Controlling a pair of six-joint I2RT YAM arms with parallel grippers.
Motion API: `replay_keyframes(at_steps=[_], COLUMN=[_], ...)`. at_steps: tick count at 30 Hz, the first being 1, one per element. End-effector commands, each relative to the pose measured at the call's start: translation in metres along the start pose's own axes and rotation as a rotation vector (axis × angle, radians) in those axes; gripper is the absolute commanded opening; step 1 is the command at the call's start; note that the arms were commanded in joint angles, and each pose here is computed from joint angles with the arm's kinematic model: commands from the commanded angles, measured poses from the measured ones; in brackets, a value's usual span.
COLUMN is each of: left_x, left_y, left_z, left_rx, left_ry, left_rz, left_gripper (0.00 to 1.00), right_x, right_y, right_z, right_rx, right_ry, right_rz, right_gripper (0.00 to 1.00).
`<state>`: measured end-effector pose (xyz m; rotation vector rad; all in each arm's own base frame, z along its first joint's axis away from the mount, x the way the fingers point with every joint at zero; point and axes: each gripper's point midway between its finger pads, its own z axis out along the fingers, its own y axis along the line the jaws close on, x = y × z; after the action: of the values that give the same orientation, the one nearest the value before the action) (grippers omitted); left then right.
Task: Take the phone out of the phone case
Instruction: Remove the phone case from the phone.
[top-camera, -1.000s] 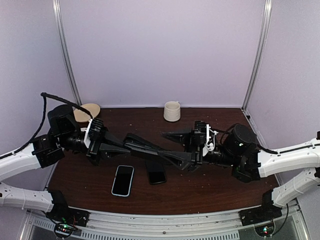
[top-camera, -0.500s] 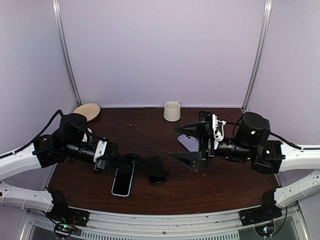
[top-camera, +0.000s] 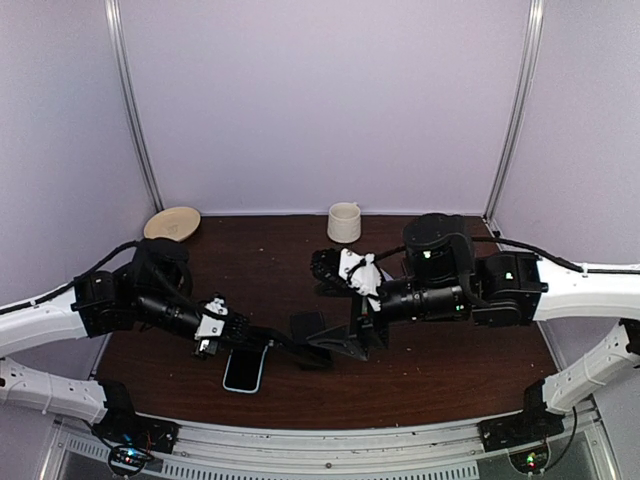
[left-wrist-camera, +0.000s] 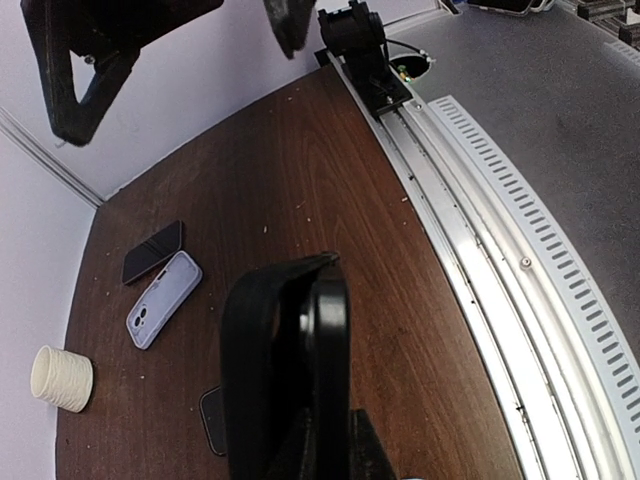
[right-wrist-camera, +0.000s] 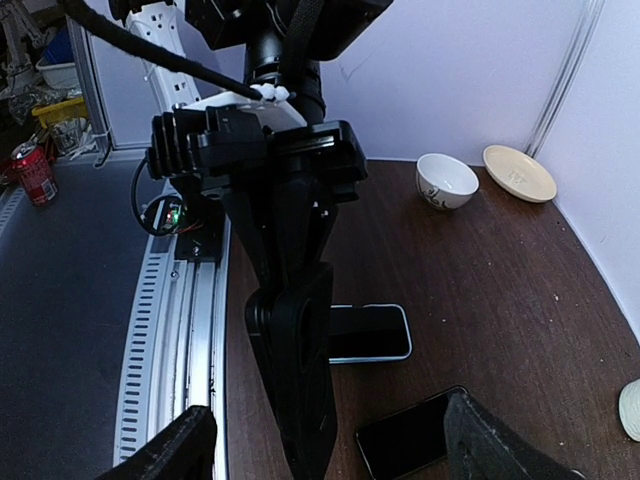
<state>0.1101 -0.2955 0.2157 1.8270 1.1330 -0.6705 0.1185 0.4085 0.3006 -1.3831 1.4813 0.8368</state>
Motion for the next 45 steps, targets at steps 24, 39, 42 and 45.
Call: replay_keyframes(at_steps=[24, 39, 42, 45], left_x=[-0.025, -0.023, -0.023, -0.023], left_y=[0.011, 0.009, 0.008, 0.008], left_z=[-0.002, 0.001, 0.002, 0.002], left_rx=[-0.06, -0.054, -0.052, -0.05], left_ry=[-0.05, -0.039, -0.041, -0.042], left_rz=[0.118, 0.121, 0.122, 0.121], left_gripper=[0.0, 0.0, 0.0, 0.0], right_x=[-0.006, -0.004, 0.001, 0.005], right_y=[0.004, 0.013, 0.01, 0.009], right_z=[0.06, 0.056, 0.059, 0.063], right_rx=[0.154, 0.117, 0.137, 0.144], right_ry=[0.077, 0.084, 0.104, 0.126], right_rz=[-0.118, -0.168, -0.178, -0.182], right_gripper=[0.68, 0.54, 0.52, 0.5])
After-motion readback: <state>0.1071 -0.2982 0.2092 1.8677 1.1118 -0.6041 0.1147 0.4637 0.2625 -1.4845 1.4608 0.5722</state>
